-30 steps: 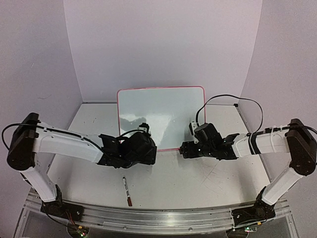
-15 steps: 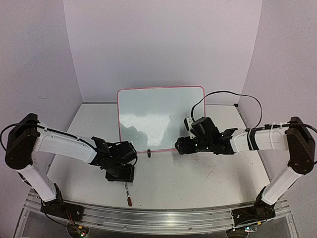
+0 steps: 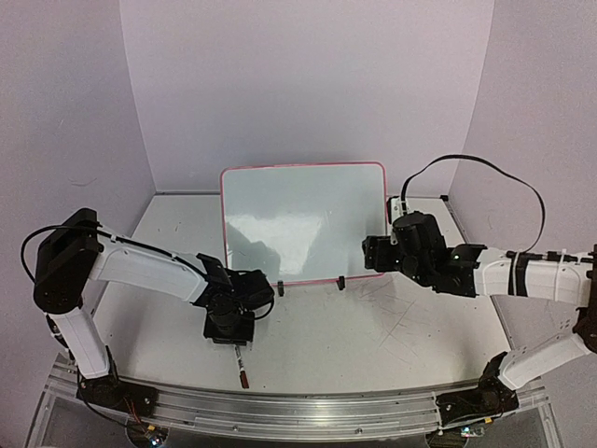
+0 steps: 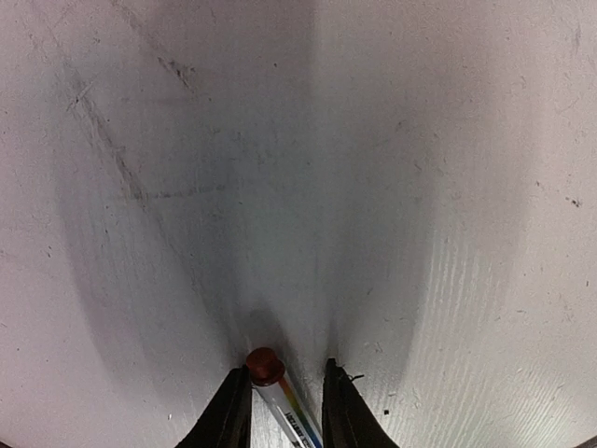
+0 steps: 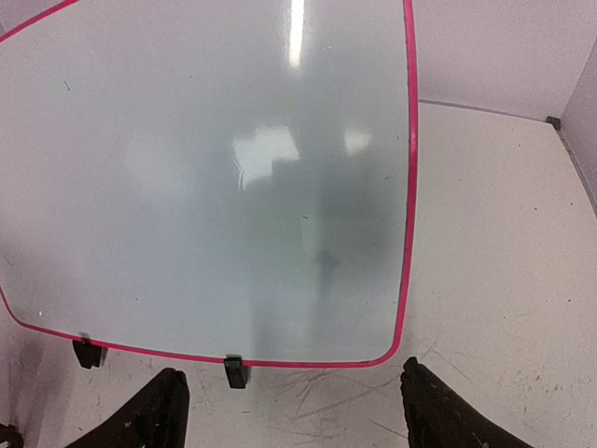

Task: Write a sentence on the whiteboard
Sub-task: Pick up the whiteboard marker from the center of the board.

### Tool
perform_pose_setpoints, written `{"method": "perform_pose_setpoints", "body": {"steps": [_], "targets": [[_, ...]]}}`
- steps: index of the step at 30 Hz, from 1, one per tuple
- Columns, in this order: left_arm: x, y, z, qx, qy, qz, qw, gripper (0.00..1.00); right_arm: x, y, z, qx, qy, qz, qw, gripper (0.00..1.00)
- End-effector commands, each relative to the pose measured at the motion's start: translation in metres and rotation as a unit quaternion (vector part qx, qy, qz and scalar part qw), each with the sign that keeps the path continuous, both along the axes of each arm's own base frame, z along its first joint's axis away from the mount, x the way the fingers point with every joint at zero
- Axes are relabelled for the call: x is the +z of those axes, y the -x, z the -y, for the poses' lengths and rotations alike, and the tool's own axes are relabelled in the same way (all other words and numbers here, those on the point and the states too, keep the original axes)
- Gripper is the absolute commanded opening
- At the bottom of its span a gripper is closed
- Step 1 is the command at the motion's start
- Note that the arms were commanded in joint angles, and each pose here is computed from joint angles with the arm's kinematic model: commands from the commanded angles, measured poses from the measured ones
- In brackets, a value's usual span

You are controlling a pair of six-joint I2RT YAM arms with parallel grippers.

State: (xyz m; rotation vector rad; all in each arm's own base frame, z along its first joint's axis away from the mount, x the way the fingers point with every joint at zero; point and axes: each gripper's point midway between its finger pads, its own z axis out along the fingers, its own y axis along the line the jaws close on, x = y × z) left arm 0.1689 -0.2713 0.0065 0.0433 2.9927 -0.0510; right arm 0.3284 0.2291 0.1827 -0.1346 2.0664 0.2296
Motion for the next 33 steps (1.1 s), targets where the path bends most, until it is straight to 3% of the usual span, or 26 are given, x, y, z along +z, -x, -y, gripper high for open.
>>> {"method": "perform_pose_setpoints", "body": {"steps": [1,2,7,11,15,17,18,21,23,27,33], "targets": [[0.012,-0.007,0.017,-0.020,0.005,0.031,0.999,0.22,-0.005,-0.006,0.005,-0.020,0.017,0.011,1.000,0.89],[0.016,-0.012,0.019,-0.026,0.004,0.046,0.999,0.19,-0.007,-0.006,0.004,-0.020,0.016,0.008,1.000,0.97],[0.032,-0.029,0.025,-0.047,-0.001,0.099,0.994,0.03,-0.004,0.004,-0.012,0.033,-0.004,-0.009,0.999,0.98],[0.055,-0.048,0.035,-0.078,0.003,0.153,0.985,0.00,0.001,0.011,-0.026,0.082,-0.009,-0.012,0.997,0.98],[0.107,-0.073,0.072,-0.152,0.063,0.247,0.955,0.00,0.003,0.018,-0.041,0.118,-0.034,-0.032,0.992,0.98],[0.123,-0.085,0.074,-0.159,0.061,0.271,0.947,0.01,0.002,0.020,-0.048,0.129,-0.042,-0.051,0.989,0.98],[0.124,-0.088,0.071,-0.148,0.063,0.260,0.952,0.05,0.003,0.021,-0.051,0.131,-0.043,-0.062,0.988,0.98],[0.109,-0.073,0.057,-0.099,0.078,0.178,0.976,0.33,0.003,0.022,-0.060,0.137,-0.051,-0.093,0.985,0.98],[0.095,-0.050,0.053,-0.071,0.100,0.115,0.986,0.40,0.002,0.023,-0.068,0.149,-0.059,-0.108,0.981,0.98],[0.076,-0.015,0.050,-0.033,0.127,0.021,0.991,0.45,-0.005,0.016,-0.066,0.122,-0.059,-0.114,0.984,0.98],[0.057,-0.001,0.047,0.010,0.064,-0.061,0.996,0.46,-0.013,0.014,-0.058,0.104,-0.046,-0.112,0.987,0.98]]}}
